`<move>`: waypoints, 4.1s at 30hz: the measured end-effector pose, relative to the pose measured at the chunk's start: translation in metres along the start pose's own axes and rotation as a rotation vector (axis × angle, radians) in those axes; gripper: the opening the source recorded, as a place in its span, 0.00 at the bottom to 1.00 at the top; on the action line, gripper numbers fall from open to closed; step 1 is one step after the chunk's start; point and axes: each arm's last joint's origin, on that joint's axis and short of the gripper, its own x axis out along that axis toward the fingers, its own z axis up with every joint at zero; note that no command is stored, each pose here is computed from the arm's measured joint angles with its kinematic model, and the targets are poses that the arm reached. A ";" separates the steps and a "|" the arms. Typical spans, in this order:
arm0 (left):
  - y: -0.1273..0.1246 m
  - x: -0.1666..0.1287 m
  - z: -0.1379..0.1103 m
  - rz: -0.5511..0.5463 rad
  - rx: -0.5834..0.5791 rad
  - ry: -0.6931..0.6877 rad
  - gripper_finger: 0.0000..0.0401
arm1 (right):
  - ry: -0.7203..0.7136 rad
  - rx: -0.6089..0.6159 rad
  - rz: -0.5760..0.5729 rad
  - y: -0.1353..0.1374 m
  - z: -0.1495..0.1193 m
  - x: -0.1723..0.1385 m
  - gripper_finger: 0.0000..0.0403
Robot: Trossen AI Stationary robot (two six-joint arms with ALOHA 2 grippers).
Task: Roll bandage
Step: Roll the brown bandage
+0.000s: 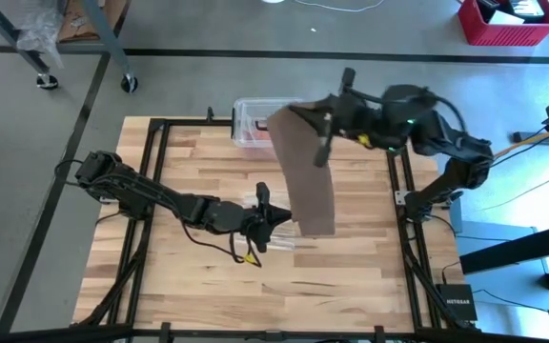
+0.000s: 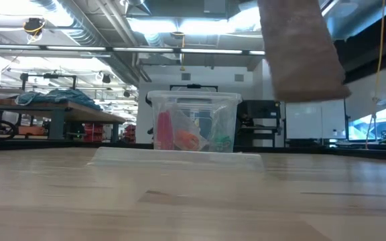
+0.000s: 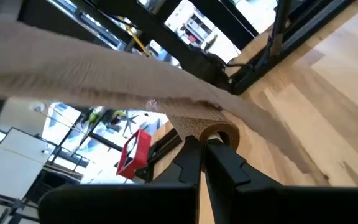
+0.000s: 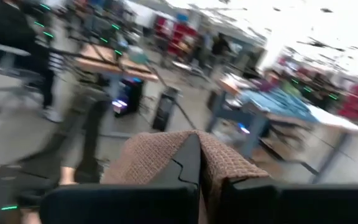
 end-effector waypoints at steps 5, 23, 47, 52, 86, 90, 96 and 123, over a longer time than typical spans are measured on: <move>-0.001 0.000 -0.001 -0.011 -0.016 0.011 0.00 | 0.144 0.051 -0.026 -0.004 -0.028 0.032 0.18; 0.006 0.006 -0.010 0.006 -0.196 0.045 0.00 | 0.847 0.219 0.060 0.000 -0.122 0.061 0.70; 0.004 0.004 -0.007 0.014 -0.183 0.037 0.00 | 1.016 0.196 0.346 0.047 -0.082 -0.042 0.66; 0.004 0.004 -0.007 0.032 -0.174 0.051 0.00 | 0.992 0.191 0.288 0.072 -0.086 -0.101 0.66; 0.003 0.003 -0.004 -0.041 -0.149 -0.013 0.00 | 0.359 0.227 0.238 0.168 -0.284 -0.150 0.55; 0.002 0.003 -0.005 -0.041 -0.147 -0.013 0.00 | 0.347 0.209 0.232 0.172 -0.285 -0.148 0.44; 0.003 0.003 -0.004 -0.040 -0.147 -0.014 0.00 | 0.309 0.183 0.252 0.174 -0.281 -0.146 0.26; 0.003 0.003 -0.004 -0.040 -0.142 -0.014 0.00 | 0.049 -0.090 0.269 0.123 -0.117 -0.128 0.04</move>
